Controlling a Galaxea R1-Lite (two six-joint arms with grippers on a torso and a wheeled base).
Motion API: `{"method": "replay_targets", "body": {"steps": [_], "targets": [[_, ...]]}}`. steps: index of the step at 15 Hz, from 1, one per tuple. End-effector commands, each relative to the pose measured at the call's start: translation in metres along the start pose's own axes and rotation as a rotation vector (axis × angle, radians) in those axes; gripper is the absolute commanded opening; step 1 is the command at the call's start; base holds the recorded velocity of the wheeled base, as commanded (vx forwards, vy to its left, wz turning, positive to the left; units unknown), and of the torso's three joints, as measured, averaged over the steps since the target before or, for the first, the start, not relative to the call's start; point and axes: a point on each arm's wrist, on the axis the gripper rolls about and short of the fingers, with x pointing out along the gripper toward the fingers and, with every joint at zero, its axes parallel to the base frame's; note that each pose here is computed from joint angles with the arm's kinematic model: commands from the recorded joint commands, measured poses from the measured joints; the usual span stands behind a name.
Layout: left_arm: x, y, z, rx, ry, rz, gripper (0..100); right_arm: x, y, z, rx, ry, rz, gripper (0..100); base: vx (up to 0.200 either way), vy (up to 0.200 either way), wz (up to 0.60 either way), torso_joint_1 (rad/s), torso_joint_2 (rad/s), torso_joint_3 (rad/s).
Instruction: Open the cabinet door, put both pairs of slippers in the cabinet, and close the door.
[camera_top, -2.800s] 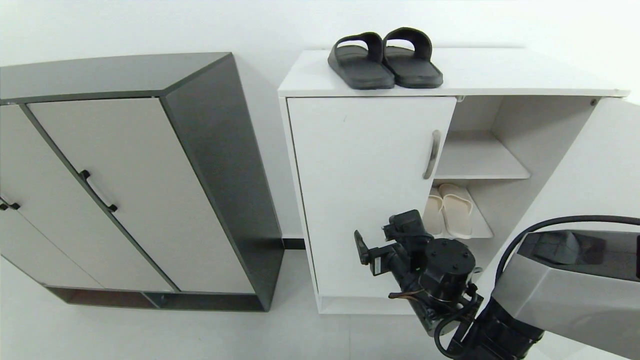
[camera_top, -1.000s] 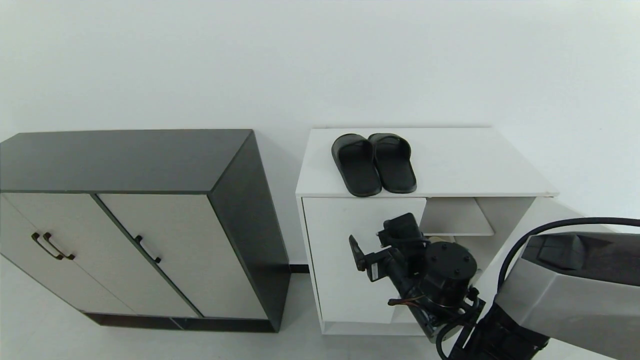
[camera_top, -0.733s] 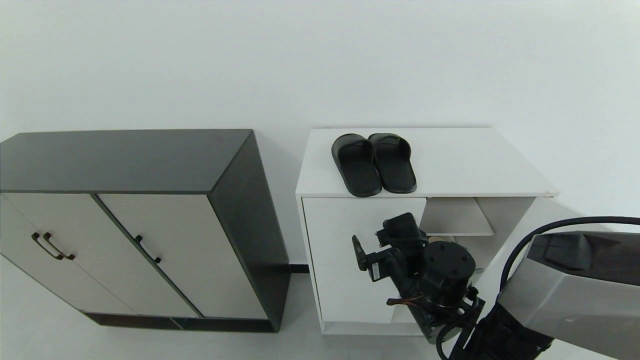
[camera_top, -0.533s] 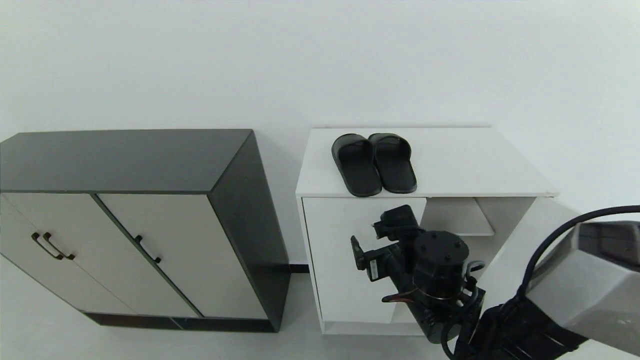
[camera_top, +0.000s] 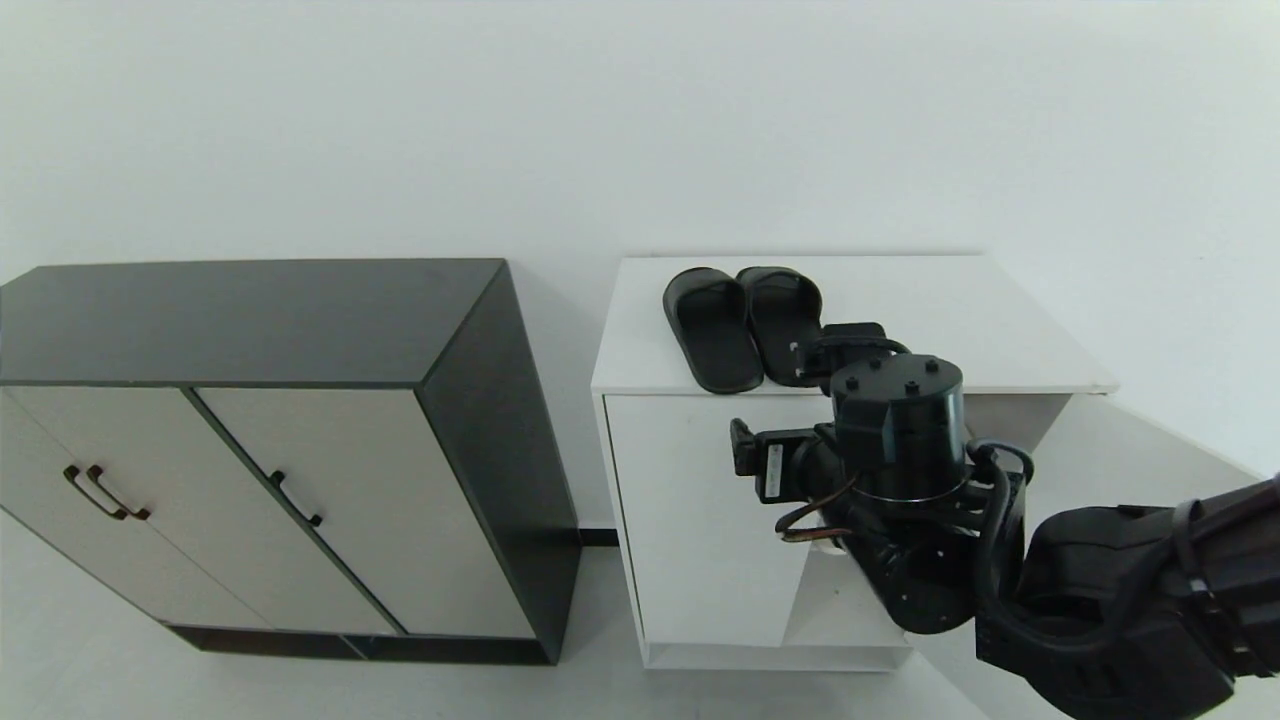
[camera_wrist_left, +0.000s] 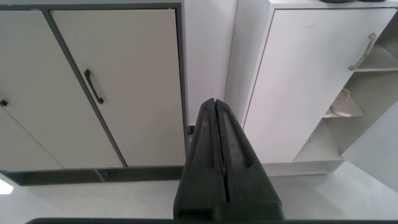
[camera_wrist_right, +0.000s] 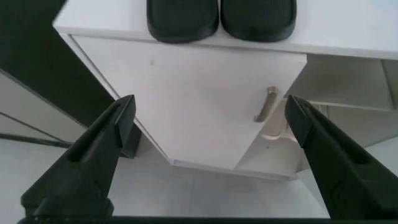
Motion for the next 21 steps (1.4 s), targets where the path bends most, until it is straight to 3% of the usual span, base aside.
{"method": "replay_targets", "body": {"steps": [1,14,21], "targets": [[0.0,0.0,0.0,-0.001,0.001,0.001,0,0.002,0.0,0.002,0.006,-0.007,-0.005,100,0.0,0.0,0.0,0.0,0.0,0.0],[0.0,0.0,0.0,0.0,0.001,0.001,0,0.037,-0.004,-0.023,-0.026,-0.016,0.025,100,0.2,0.0,0.0,0.002,0.0,0.001],[0.0,0.0,0.0,0.0,-0.001,0.001,0,0.093,0.001,-0.018,-0.043,-0.085,0.037,100,0.0,0.0,0.0,0.0,0.0,0.0]]}}
